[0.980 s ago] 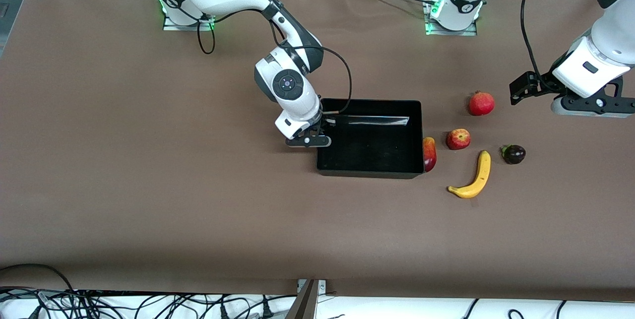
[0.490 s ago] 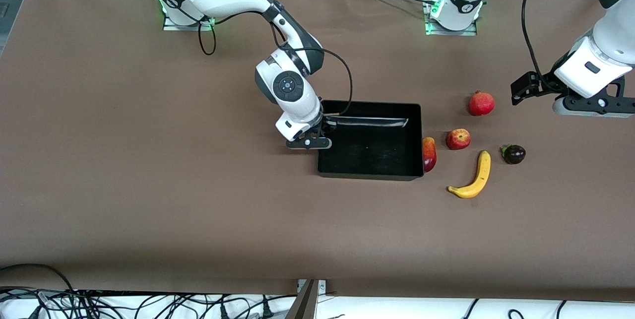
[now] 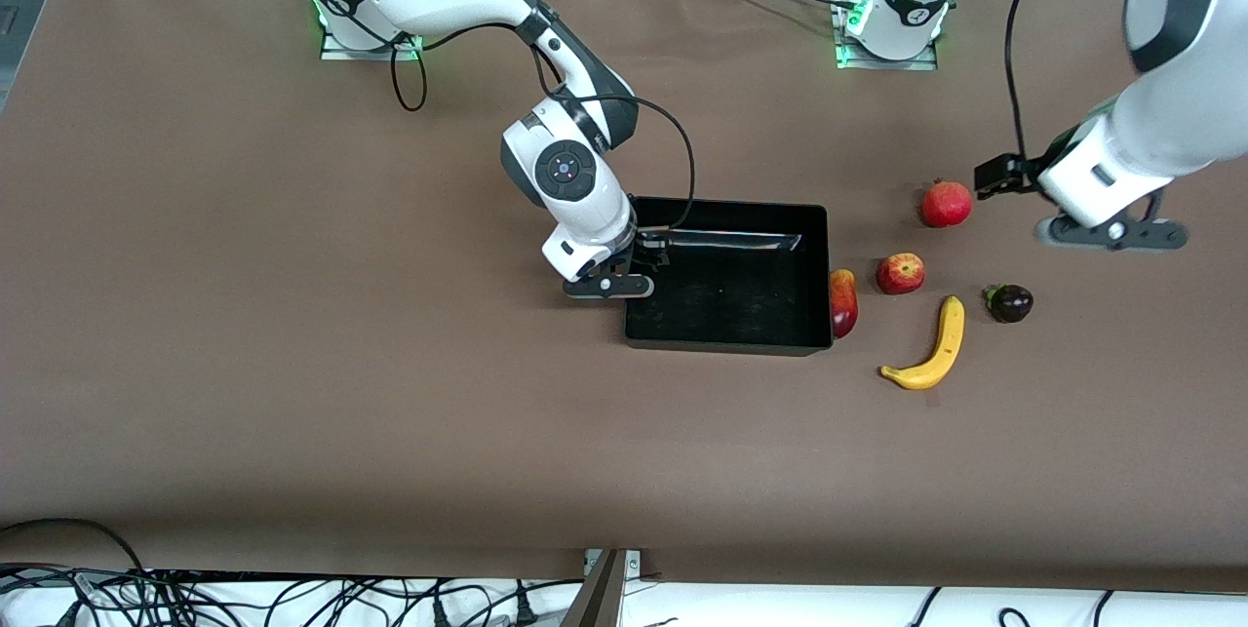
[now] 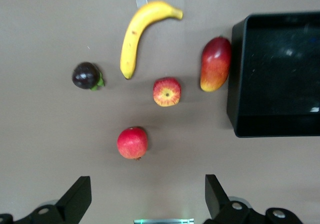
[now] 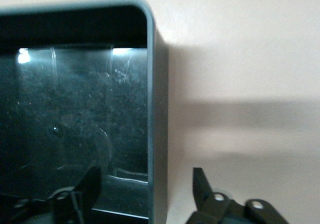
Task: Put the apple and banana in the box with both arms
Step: 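Release the box with the right gripper while the left gripper reaches the apple, then grasp the small red apple with the left gripper while the right gripper withdraws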
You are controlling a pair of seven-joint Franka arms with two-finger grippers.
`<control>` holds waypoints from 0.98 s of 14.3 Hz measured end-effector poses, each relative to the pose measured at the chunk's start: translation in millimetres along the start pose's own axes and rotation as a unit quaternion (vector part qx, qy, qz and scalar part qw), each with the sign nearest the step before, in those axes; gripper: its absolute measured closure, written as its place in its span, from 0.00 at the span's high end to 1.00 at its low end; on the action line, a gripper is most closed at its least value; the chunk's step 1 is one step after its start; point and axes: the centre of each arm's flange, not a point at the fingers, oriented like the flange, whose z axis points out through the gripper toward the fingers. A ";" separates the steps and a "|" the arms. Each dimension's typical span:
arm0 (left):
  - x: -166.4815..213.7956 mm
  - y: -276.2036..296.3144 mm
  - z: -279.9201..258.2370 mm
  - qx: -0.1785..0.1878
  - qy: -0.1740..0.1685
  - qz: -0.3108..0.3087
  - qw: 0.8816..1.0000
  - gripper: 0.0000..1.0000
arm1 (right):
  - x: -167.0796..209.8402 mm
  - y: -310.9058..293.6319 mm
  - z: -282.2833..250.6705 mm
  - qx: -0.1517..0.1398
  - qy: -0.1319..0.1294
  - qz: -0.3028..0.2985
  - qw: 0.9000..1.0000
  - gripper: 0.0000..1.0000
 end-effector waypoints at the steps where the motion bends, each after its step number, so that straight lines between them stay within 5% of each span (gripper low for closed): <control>1: 8.7 0.9 19.6 0.000 -0.013 0.001 1.000 1.00 | 10.1 4.6 -21.7 -0.004 0.008 0.004 1.000 0.99; 4: 35.5 4.8 86.7 -0.003 -0.008 0.004 1.000 1.00 | 43.5 41.5 -113.3 -0.032 0.026 0.008 0.999 1.00; 7: 40.7 12.2 153.4 -0.006 0.017 0.011 1.000 1.00 | 68.3 106.4 -191.5 -0.067 0.010 -0.019 0.998 1.00; 14: 41.9 28.2 244.6 0.004 0.048 0.037 0.998 1.00 | 50.1 201.5 -298.3 -0.058 -0.008 -0.044 0.997 1.00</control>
